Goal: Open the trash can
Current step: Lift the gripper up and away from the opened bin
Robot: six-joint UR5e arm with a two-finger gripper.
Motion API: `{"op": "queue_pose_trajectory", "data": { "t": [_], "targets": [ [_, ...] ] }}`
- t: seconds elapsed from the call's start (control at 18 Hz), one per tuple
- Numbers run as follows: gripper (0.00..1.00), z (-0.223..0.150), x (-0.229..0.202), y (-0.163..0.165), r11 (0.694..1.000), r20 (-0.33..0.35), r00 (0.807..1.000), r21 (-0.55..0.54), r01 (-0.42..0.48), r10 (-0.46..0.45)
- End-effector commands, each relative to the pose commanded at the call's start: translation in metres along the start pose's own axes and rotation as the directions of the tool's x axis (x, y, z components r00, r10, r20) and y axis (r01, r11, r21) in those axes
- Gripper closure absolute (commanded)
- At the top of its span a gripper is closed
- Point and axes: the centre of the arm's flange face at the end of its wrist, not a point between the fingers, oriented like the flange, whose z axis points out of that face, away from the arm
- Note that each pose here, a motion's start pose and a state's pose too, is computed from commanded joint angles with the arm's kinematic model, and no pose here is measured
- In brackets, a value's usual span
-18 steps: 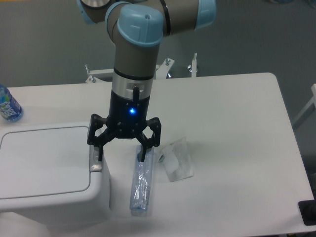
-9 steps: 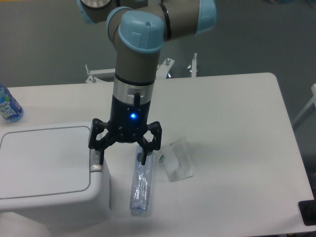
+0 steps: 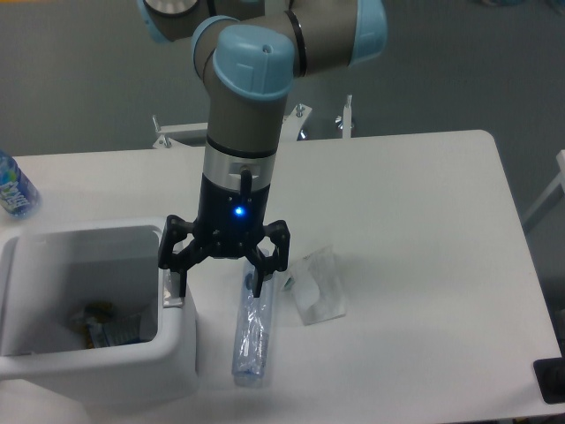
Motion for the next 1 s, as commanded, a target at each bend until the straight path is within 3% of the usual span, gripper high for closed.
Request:
{"op": "queue_pose_trajectory", "data": {
  "t": [0.11, 0.28, 0.5, 0.67, 0.72, 0.83, 0.89, 1.0],
  "targets": [
    [0.0, -0.011, 0.002, -0.005, 1.0, 0.005, 1.0, 0.026, -0.008, 0.007],
    [0.0, -0.043, -0.007, -0.027, 0.988, 0.032, 0.999, 0.149, -0.026, 0.022],
    [0.0, -0.093, -0.06, -0.028, 0.978, 0.182, 0.982, 0.207, 0.02, -0.059],
    [0.0, -0.106, -0.087, -0.021, 0.98, 0.316, 0.944, 0.198, 0.027, -0.09],
    [0.0, -0.105, -0.095, -0.019, 0.985, 0.342, 0.938, 0.171, -0.008, -0.052],
    [0.0, -0.101, -0.102, -0.002, 0.989, 0.378, 0.917, 0.028, -0.146, 0.125],
    [0.0, -0.098, -0.108, 0.01, 0.967, 0.385, 0.888, -0.078, -0.241, 0.253],
    [0.0, -0.091, -0.117, 0.028, 0.883, 0.366, 0.807, -0.262, -0.389, 0.464]
  ]
}}
